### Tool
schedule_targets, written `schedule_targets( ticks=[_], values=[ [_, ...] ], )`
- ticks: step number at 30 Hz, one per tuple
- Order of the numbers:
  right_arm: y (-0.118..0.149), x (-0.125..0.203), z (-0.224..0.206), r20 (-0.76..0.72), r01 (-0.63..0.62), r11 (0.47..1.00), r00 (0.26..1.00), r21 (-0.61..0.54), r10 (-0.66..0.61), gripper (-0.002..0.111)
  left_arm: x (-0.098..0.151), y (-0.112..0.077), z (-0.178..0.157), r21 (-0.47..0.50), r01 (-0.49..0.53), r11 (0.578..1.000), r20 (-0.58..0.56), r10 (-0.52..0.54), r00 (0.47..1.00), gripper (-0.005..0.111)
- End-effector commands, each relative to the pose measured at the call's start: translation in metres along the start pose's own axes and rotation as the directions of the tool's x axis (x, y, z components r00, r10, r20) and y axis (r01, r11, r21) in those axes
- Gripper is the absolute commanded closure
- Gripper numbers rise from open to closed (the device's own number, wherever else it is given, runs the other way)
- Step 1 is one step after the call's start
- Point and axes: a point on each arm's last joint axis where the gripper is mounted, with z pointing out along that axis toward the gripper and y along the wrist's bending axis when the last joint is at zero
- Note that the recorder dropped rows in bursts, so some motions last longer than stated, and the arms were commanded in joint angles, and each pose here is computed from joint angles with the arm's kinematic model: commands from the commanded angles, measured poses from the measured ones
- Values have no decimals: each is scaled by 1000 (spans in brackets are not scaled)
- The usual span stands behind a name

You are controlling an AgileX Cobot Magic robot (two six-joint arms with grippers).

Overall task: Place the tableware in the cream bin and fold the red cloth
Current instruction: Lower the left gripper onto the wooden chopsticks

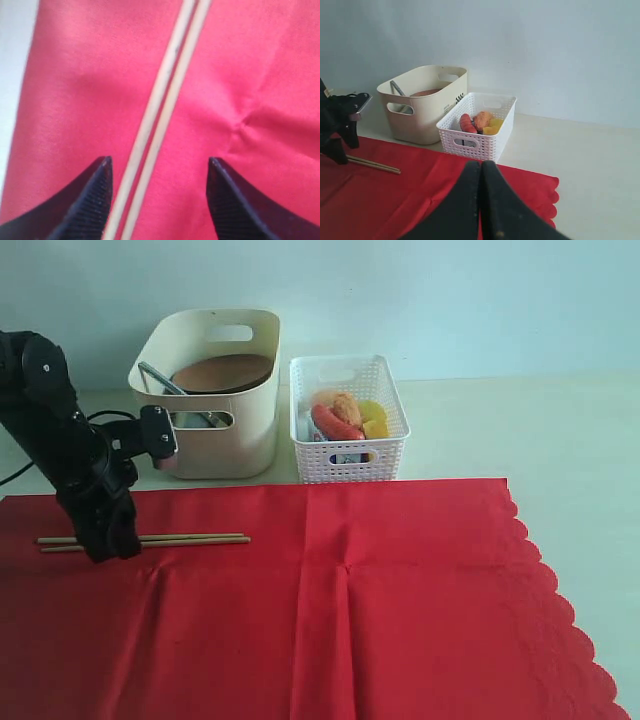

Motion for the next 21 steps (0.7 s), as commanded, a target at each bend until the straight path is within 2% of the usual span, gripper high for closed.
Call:
schedule_targets(
  ticks=[1, 21],
  values=[
    [0, 1, 0, 7, 5, 1000, 1000, 8, -5, 108, -6, 7, -8, -20, -10, 1000, 14, 11, 1000, 52],
    [0, 1, 0, 7, 3, 1000, 1000, 8, -3, 108, -13, 19, 12, 22, 0, 1000, 4, 0, 1000, 52]
  ],
)
